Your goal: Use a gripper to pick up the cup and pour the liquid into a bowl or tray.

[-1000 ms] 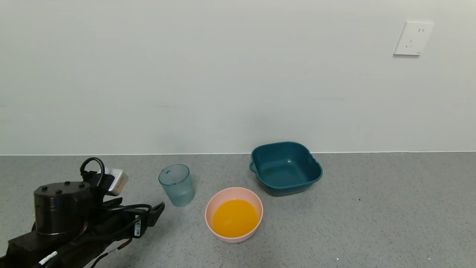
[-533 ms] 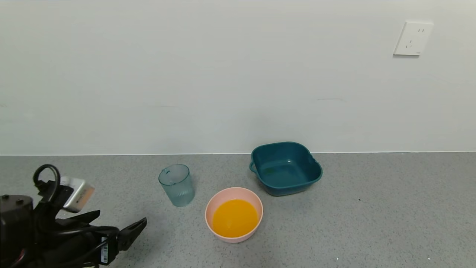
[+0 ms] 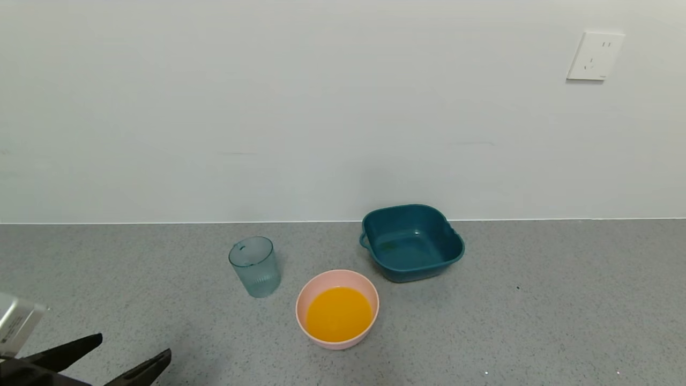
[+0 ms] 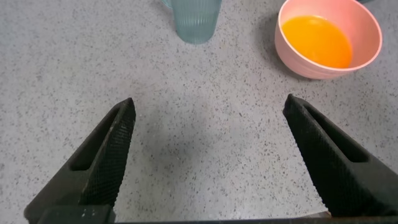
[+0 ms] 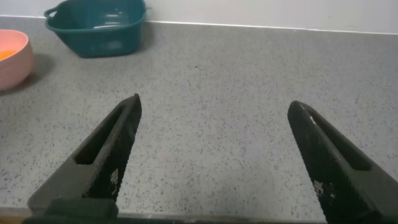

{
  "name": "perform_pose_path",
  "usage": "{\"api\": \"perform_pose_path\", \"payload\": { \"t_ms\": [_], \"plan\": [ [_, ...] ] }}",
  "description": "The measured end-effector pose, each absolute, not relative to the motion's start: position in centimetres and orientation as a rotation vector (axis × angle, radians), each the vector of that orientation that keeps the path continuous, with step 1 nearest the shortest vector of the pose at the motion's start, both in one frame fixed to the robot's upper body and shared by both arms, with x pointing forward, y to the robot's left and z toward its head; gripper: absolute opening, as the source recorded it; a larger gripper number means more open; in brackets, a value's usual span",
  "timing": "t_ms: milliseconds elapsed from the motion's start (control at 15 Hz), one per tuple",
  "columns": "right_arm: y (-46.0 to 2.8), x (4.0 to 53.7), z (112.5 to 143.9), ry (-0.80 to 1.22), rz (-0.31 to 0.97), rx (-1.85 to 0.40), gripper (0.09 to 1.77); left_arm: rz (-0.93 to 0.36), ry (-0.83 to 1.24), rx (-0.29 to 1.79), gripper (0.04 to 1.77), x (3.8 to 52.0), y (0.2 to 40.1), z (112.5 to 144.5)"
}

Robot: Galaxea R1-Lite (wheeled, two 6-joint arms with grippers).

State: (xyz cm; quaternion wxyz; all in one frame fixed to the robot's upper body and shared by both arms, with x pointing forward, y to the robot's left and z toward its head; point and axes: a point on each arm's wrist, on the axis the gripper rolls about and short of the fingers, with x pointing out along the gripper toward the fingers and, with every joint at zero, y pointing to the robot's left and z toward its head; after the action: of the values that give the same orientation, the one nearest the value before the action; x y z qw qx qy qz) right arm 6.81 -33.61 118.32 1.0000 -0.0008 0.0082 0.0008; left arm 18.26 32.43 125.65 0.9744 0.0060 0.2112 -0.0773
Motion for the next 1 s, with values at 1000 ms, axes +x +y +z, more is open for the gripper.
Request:
{"api": "perform_pose_path", "payload": {
  "t_ms": [1000],
  "plan": [
    [-33.6, 6.8, 118.3, 0.016, 0.001, -0.001, 1.71, -0.14, 0.051, 0.015, 1.72, 7.1, 33.1, 123.2]
  ]
}}
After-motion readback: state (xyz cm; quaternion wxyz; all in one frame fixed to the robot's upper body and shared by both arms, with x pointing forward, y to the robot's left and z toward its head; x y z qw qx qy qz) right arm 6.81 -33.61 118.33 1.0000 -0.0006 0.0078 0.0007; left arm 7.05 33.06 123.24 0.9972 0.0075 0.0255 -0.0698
